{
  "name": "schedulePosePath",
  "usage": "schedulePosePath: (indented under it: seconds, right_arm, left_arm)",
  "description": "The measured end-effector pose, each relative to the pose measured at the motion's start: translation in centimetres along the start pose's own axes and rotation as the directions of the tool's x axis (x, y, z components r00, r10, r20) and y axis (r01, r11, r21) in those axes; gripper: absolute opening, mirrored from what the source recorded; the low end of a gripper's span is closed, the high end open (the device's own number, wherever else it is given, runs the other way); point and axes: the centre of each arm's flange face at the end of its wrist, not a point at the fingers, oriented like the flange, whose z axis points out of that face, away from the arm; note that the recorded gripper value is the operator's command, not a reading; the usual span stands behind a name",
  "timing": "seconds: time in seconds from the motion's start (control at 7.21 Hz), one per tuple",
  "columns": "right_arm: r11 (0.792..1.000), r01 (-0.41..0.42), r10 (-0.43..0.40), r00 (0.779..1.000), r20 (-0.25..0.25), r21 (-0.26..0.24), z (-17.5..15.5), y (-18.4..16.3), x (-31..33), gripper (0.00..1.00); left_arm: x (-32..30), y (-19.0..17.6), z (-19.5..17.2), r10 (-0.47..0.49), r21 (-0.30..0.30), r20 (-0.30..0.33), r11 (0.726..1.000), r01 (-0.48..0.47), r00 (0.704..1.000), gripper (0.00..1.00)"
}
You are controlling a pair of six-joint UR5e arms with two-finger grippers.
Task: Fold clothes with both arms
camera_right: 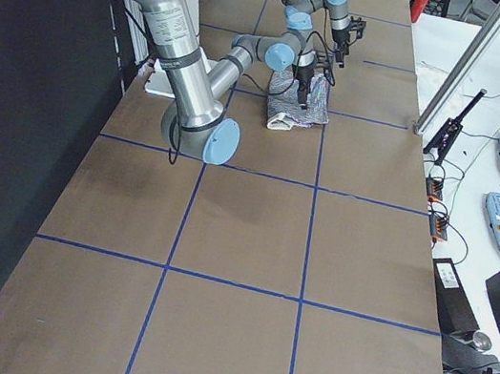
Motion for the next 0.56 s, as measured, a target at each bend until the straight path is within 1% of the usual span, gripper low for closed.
schedulePosePath:
  seconds: [0.14,0.28,0.42,0.56]
  right_arm:
    - [1.0,-0.021,0.021,1.0,0.005,0.007,0.2,2.3,-0.3,1.0]
    - [0.999,-0.045,0.044,0.999,0.013,0.023,0.6,4.5,-0.4,1.0]
    - [0.998,-0.053,0.053,0.998,0.026,0.036,0.5,5.8,-0.4,1.0]
    - [0.998,-0.054,0.053,0.998,0.026,0.038,0.6,6.6,-0.4,1.0]
  left_arm:
    - [0.6,0.0,-0.8,0.003,-0.005,-0.027,1.0,-0.003,1.0,1.0]
    - [0.9,-0.1,-1.2,0.005,-0.006,-0.04,1.0,-0.005,0.999,1.0]
    - [1.1,-0.1,-1.3,0.005,-0.006,-0.046,1.0,-0.006,0.999,1.0]
    - [1.2,0.0,-1.4,0.004,-0.006,-0.049,1.0,-0.005,0.999,1.0]
